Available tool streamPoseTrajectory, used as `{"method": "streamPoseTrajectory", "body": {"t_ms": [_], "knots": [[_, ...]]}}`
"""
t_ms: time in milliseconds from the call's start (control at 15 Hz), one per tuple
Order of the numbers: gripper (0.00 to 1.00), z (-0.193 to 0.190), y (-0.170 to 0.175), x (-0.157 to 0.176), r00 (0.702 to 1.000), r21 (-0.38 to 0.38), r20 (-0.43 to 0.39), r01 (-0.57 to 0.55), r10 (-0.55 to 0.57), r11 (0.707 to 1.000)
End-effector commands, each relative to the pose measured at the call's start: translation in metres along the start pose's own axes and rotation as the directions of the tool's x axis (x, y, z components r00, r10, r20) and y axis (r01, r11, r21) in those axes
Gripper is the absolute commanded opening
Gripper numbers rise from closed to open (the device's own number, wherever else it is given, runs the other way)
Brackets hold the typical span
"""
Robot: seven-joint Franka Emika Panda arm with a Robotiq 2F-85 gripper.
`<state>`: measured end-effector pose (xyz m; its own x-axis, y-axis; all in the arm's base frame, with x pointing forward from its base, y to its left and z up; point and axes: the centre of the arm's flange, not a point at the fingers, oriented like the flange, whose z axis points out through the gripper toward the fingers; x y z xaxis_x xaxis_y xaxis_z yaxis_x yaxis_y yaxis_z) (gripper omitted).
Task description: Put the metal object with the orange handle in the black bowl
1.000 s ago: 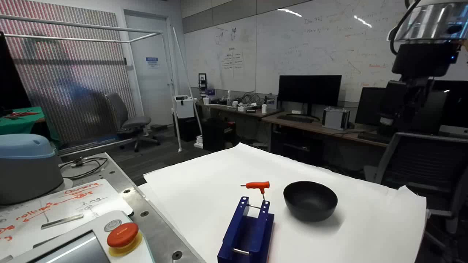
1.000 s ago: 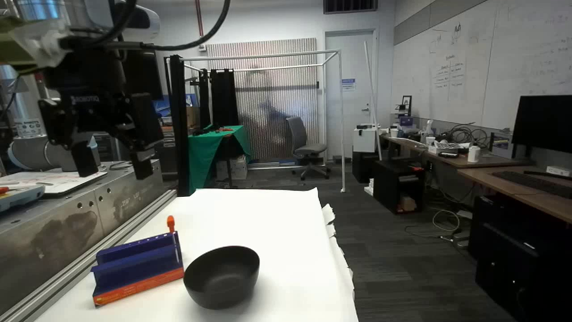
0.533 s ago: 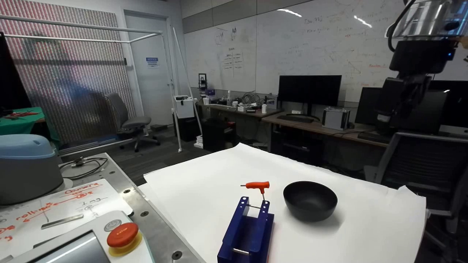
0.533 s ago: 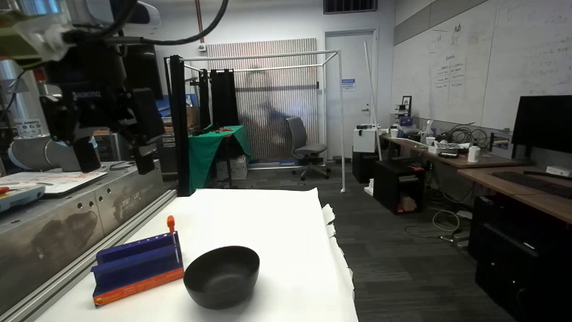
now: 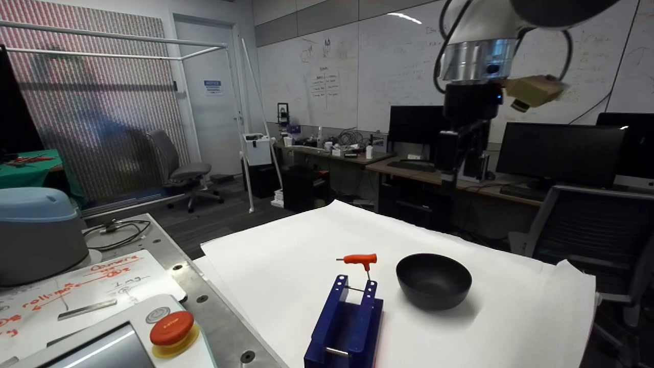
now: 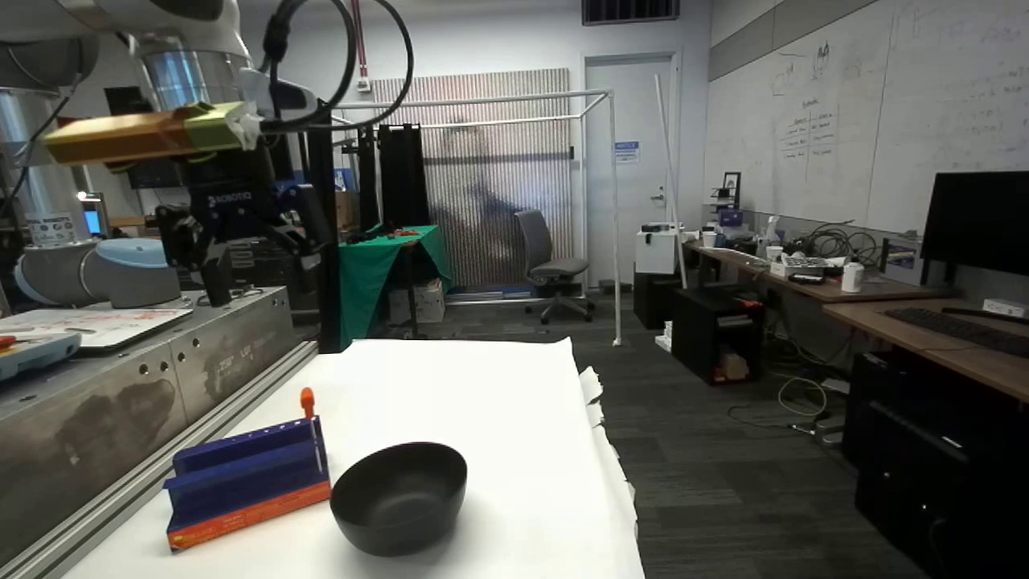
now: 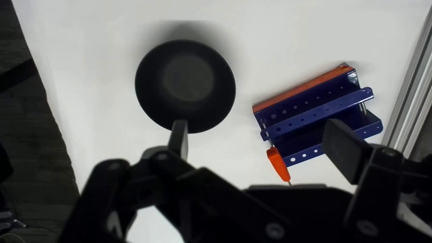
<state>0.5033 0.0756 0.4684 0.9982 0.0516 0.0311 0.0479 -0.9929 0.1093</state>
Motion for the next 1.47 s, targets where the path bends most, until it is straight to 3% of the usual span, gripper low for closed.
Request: {"method": "streamPoseTrajectory", "body": {"t_ms": [0, 333, 933, 1400], "knots": [[1.0, 0.01, -0.02, 0.089, 0.99, 0.007, 0.08, 0.116, -0.116, 0.993], [1.0, 0.066, -0.047, 0.154, 0.95, 0.049, 0.217, 0.219, -0.225, 0.974], [1.0, 0.125, -0.086, 0.209, 0.88, 0.047, 0.352, 0.323, -0.318, 0.945], [1.0, 0.166, -0.087, 0.226, 0.888, 0.067, 0.352, 0.292, -0.296, 0.954]]}}
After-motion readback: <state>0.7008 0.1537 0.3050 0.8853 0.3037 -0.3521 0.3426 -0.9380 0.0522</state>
